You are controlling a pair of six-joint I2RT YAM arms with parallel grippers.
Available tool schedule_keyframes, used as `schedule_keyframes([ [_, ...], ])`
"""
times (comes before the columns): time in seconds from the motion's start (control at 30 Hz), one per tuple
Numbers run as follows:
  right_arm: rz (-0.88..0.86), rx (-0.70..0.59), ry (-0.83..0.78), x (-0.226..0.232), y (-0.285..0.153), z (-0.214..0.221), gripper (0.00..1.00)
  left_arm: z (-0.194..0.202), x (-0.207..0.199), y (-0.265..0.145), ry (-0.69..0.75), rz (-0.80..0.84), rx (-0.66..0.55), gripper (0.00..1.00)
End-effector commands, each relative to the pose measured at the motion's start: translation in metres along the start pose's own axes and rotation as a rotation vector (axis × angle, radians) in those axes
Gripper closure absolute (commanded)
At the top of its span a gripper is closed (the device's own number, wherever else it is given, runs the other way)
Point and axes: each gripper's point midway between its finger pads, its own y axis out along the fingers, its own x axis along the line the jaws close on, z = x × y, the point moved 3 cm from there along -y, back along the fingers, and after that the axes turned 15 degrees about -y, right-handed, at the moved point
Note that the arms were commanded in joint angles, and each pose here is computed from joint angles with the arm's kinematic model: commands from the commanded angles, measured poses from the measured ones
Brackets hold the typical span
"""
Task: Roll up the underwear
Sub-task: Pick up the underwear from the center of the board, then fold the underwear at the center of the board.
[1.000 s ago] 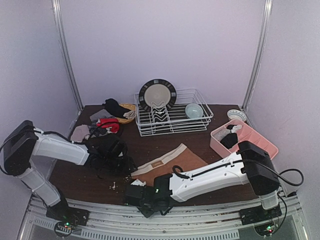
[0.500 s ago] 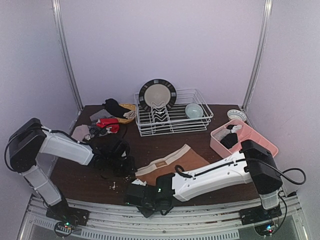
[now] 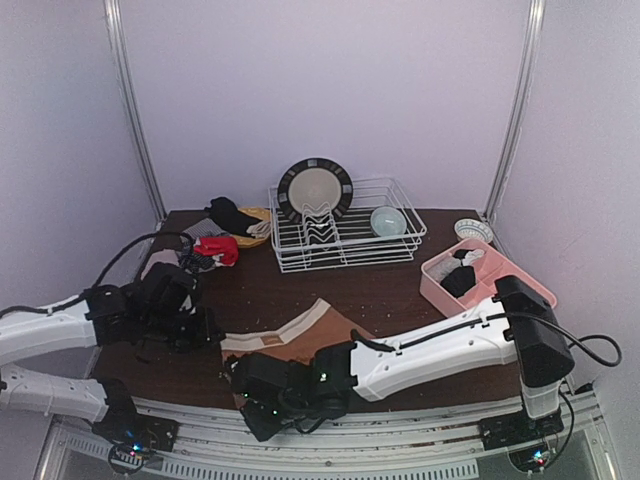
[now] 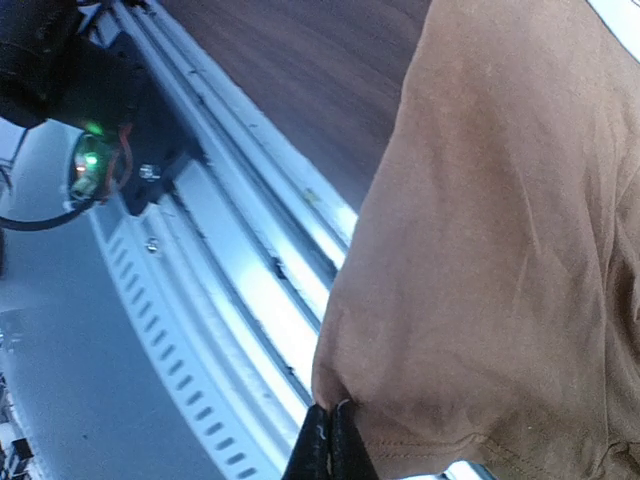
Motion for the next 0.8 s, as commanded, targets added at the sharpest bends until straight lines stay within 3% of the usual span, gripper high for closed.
schedule_keyframes([
  [0.0, -0.169, -0.116, 0.012, 0.040, -0.026, -0.031, 1.00, 0.011, 0.037, -0.029, -0.012, -0.114, 0.022, 1.00],
  [0.23, -0.127, -0.206, 0.032, 0.013, -0.070, -0.023, 1.00, -0.002, 0.004, -0.037, 0.011, -0.112, 0.024, 1.00],
  [0.77, 0.112, -0.122, 0.171, -0.145, -0.092, 0.015, 1.00, -0.041, -0.071, 0.033, 0.157, -0.279, 0.025, 1.00],
])
